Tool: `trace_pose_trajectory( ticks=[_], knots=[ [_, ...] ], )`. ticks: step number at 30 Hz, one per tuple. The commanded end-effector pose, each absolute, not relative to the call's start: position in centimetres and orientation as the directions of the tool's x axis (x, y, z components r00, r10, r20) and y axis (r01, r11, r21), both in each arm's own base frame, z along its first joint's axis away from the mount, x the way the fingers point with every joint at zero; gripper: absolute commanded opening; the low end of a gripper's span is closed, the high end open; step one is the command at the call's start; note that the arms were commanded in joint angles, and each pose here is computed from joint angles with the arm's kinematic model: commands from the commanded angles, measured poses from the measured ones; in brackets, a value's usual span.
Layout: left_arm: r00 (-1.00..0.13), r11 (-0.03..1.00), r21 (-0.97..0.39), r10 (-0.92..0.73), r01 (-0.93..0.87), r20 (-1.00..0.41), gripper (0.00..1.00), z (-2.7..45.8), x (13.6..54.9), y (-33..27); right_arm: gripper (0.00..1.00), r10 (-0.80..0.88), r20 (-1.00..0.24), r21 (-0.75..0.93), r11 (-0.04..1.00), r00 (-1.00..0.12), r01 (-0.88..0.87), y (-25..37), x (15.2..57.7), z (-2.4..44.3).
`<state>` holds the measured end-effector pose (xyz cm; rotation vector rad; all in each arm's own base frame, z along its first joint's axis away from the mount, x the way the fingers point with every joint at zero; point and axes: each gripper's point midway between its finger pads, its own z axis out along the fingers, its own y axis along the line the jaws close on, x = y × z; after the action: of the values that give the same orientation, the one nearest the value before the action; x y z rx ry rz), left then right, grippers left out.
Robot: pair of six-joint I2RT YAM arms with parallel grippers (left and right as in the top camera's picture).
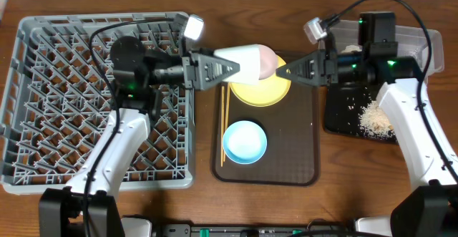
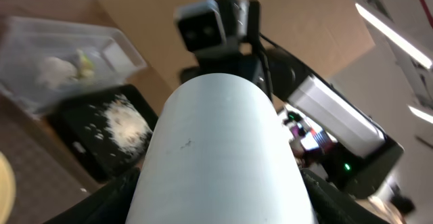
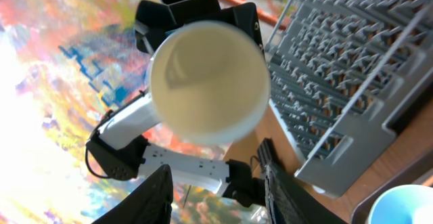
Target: Sort waste into correct bins and load items into the dishwasher
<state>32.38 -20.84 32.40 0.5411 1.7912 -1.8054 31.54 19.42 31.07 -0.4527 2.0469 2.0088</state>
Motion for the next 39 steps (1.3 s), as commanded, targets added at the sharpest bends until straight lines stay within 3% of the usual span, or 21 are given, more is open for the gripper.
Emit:
trace_pose_trajectory(
  ticks=[1,5,6,14,28,39],
  knots=[
    [-0.728,0.076,-0.742,-0.151,0.666,-0.669,0.19,32.6,34.0,-19.3,0.43,-0.021,-0.384,0.923,0.0,-0.923,-0.384,18.0,32.1,31.5],
    [-0.707,0.179,-0.748,-0.246,0.639,-0.663,0.19,31.7,36.6,-17.2,0.43,0.016,-0.388,0.922,0.025,-0.922,-0.387,16.8,32.9,31.4],
    [-0.705,0.212,-0.756,-0.275,0.619,-0.654,0.14,31.2,37.4,-16.6,0.44,0.022,-0.389,0.921,0.029,-0.921,-0.388,16.7,33.0,31.3],
    [-0.643,0.484,-0.79,-0.477,0.377,-0.599,0.13,26.7,42.7,-10.8,0.43,0.041,-0.457,0.889,0.059,-0.889,-0.454,16.2,34.1,31.6],
    [-0.457,0.608,-0.754,-0.612,0.251,-0.645,0.06,28.0,45.1,-0.4,0.38,0.112,-0.474,0.859,0.276,-0.874,-0.43,15.5,36.9,28.9],
    [-0.392,0.739,-0.674,-0.621,-0.002,-0.679,0.06,27.6,45.6,6.7,0.36,0.118,-0.471,0.857,0.297,-0.874,-0.421,15.4,37.1,28.5]
  ],
)
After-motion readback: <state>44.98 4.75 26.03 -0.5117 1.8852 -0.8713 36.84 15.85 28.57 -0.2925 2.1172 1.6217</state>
